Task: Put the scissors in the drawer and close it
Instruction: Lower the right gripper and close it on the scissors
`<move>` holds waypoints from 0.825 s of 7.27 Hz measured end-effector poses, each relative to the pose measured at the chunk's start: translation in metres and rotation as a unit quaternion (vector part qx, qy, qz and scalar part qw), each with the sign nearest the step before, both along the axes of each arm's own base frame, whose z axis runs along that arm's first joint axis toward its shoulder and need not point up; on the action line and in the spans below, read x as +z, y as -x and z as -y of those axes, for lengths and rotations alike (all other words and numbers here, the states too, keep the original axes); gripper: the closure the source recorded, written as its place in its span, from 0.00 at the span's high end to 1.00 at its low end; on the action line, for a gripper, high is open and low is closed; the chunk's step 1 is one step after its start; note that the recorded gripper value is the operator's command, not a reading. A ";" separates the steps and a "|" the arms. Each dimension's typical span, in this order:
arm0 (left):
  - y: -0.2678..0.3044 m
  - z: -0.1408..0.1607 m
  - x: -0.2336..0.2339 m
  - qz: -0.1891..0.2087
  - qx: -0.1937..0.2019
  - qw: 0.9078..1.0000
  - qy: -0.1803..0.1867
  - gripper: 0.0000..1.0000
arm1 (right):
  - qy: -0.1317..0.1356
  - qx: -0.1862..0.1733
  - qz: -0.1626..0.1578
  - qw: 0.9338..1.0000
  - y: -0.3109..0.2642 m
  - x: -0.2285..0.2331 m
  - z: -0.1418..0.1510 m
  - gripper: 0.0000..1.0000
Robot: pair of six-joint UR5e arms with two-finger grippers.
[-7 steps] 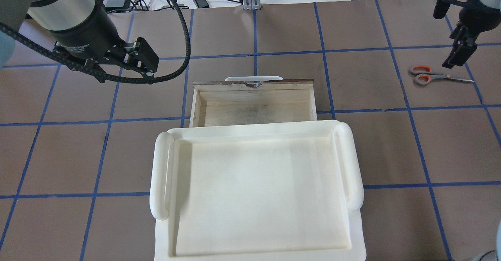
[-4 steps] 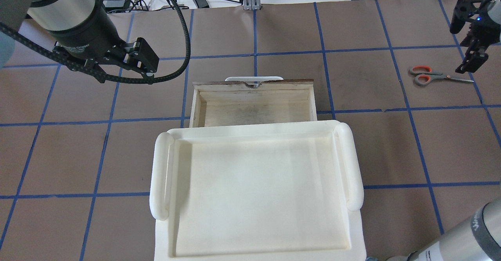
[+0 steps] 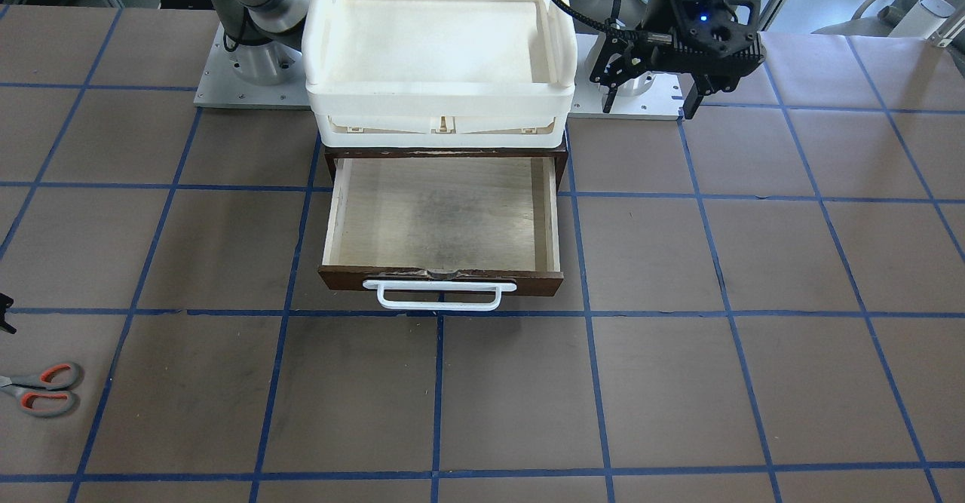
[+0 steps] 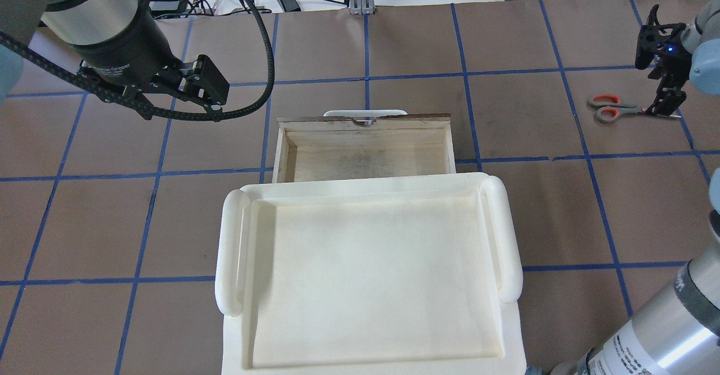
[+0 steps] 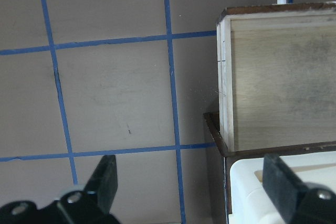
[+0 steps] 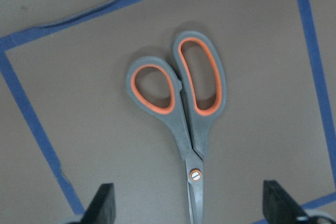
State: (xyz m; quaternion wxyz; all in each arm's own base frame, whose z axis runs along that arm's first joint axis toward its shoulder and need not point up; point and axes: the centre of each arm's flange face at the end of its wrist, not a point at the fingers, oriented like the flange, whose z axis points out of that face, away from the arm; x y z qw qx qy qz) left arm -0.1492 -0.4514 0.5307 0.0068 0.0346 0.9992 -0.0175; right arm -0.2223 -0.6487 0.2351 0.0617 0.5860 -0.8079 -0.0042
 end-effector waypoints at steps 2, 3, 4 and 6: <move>0.000 0.000 0.000 0.000 0.000 1.000 0.000 1.00 | -0.008 0.022 0.005 1.000 0.004 -0.017 0.008 0.98; 0.000 0.000 0.000 0.000 0.001 1.000 0.000 1.00 | -0.011 0.030 0.006 0.999 0.005 -0.022 0.010 0.98; 0.000 0.000 0.000 0.000 0.001 1.000 0.000 1.00 | -0.012 0.037 0.010 0.999 0.007 -0.029 0.013 0.98; 0.000 0.000 0.000 0.000 0.000 1.000 0.000 1.00 | -0.015 0.051 0.020 0.998 0.010 -0.044 0.021 0.95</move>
